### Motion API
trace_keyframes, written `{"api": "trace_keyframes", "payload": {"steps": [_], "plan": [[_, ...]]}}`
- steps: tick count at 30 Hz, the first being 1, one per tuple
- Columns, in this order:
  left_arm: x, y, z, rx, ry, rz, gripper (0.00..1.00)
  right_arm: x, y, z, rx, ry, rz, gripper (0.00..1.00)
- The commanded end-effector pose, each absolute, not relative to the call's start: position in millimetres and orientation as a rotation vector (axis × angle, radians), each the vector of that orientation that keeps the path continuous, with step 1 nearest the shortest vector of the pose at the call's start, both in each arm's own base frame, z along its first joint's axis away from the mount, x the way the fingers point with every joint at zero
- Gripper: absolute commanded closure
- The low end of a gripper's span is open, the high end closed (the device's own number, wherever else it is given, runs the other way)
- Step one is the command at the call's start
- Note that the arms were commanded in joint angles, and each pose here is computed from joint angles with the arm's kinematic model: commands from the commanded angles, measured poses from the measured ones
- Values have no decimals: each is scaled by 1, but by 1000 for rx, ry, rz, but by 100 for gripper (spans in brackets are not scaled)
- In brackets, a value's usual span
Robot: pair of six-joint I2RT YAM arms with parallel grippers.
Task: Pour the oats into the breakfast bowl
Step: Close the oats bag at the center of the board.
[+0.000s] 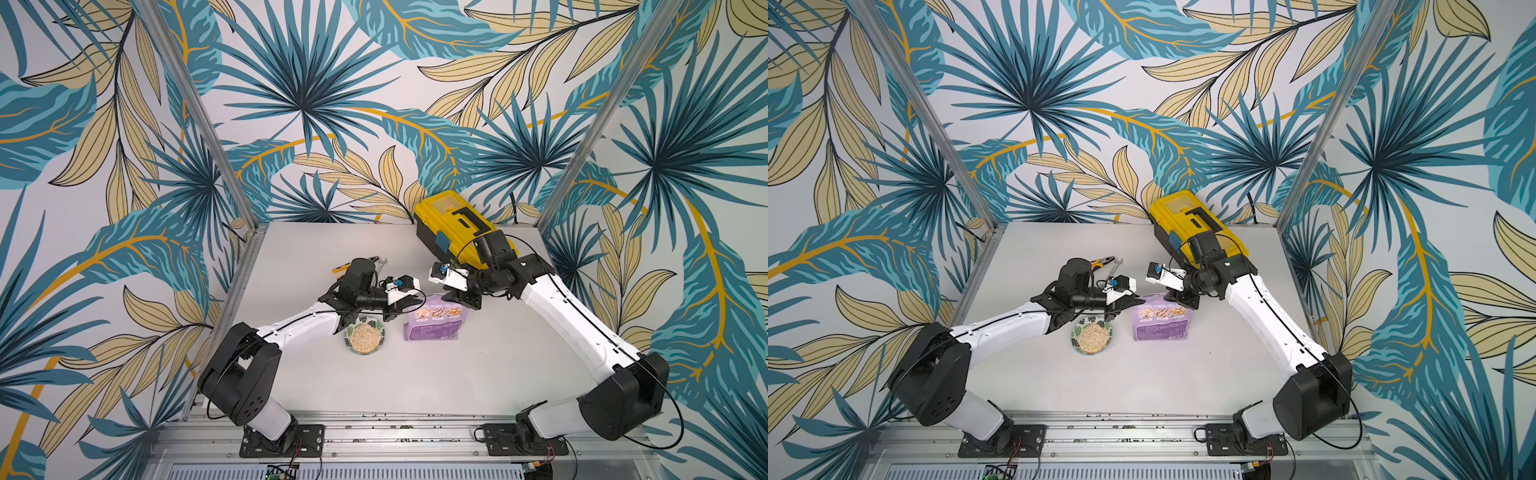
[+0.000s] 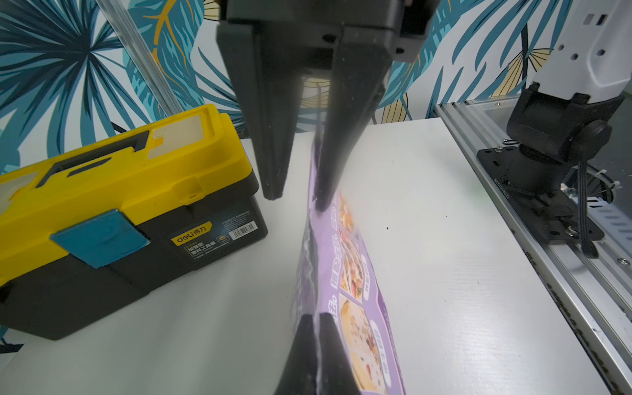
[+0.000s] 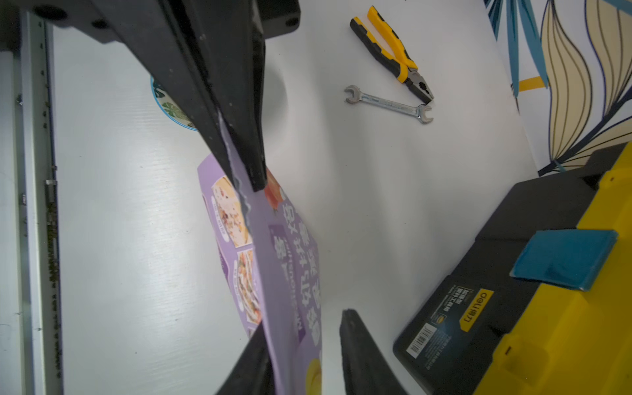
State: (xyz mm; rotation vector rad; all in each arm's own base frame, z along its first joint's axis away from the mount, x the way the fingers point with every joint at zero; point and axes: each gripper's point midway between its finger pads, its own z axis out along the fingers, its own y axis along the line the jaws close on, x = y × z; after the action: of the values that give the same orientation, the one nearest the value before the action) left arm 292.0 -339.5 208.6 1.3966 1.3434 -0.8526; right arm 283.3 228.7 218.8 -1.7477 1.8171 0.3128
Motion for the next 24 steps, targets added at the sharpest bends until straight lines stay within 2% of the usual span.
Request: {"api": "trace_keyframes", "payload": {"steps": [1,3,7,11,13,15,18,20,22,24], "plan": [[285,-341,226,1410,1275,-867,100,283,219,221,-1718,1827,276,66],[285,-341,226,1410,1278,-863,100,283,216,221,-1715,1831,268,74],[285,-341,226,1412,1276,-866,100,282,210,214,-1710,1858,261,100],[285,-342,226,1412,1274,-869,100,282,211,217,-1698,1843,275,98],[285,-342,227,1411,1273,-867,100,284,209,219,-1687,1842,260,78],[285,-341,227,1411,1273,-865,100,285,206,220,-1679,1845,249,73],[285,-341,226,1413,1277,-864,100,285,202,218,-1676,1854,244,74],[285,-341,225,1414,1278,-863,100,284,200,216,-1674,1864,241,85],[285,-341,225,1414,1278,-863,100,282,199,214,-1671,1871,246,100],[285,-341,225,1414,1279,-864,100,281,199,215,-1662,1871,258,100]]}}
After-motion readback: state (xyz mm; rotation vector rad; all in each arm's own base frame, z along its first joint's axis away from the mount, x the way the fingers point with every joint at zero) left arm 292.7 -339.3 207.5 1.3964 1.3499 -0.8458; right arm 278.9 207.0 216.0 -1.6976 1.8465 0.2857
